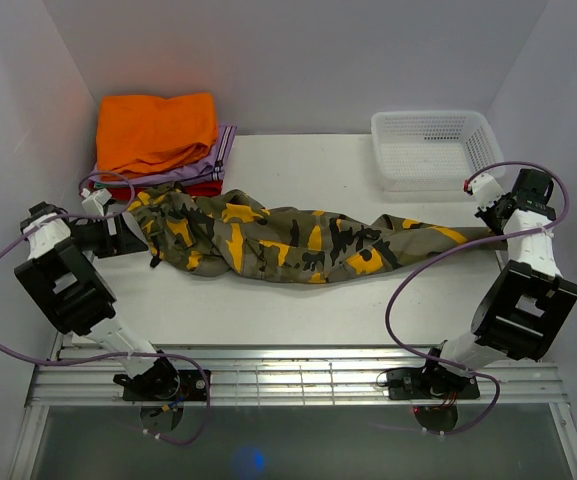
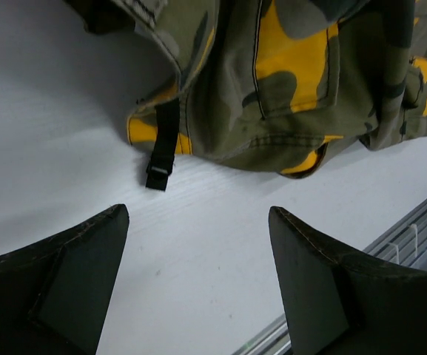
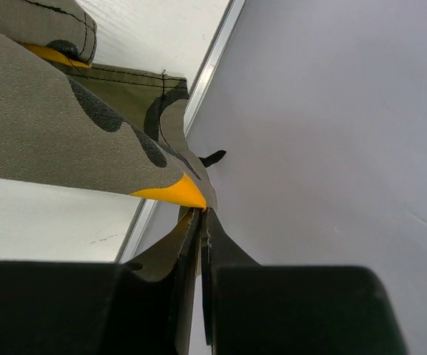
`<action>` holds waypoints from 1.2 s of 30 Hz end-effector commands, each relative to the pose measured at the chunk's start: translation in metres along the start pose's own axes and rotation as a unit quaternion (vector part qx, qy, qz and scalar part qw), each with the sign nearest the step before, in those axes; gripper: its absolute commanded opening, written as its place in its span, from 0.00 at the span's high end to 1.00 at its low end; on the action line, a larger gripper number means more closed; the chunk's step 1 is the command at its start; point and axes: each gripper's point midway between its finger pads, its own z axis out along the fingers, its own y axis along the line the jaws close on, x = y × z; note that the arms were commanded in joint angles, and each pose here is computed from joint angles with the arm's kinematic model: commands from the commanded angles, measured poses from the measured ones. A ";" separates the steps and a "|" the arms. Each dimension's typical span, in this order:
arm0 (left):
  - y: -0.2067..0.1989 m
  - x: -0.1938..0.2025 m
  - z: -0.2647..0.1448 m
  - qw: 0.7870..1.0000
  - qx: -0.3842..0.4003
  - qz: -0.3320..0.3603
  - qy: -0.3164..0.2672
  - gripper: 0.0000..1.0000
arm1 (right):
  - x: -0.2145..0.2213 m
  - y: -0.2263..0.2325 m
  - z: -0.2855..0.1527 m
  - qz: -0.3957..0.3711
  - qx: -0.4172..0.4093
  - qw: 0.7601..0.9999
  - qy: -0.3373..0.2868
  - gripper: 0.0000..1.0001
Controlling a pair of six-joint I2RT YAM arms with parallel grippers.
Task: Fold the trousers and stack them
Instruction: Flatten the trousers out
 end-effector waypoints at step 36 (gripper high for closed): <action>-0.018 -0.115 -0.072 0.997 0.017 -0.005 -0.074 1.00 | -0.027 -0.069 -0.050 0.005 0.091 0.995 -0.040 0.92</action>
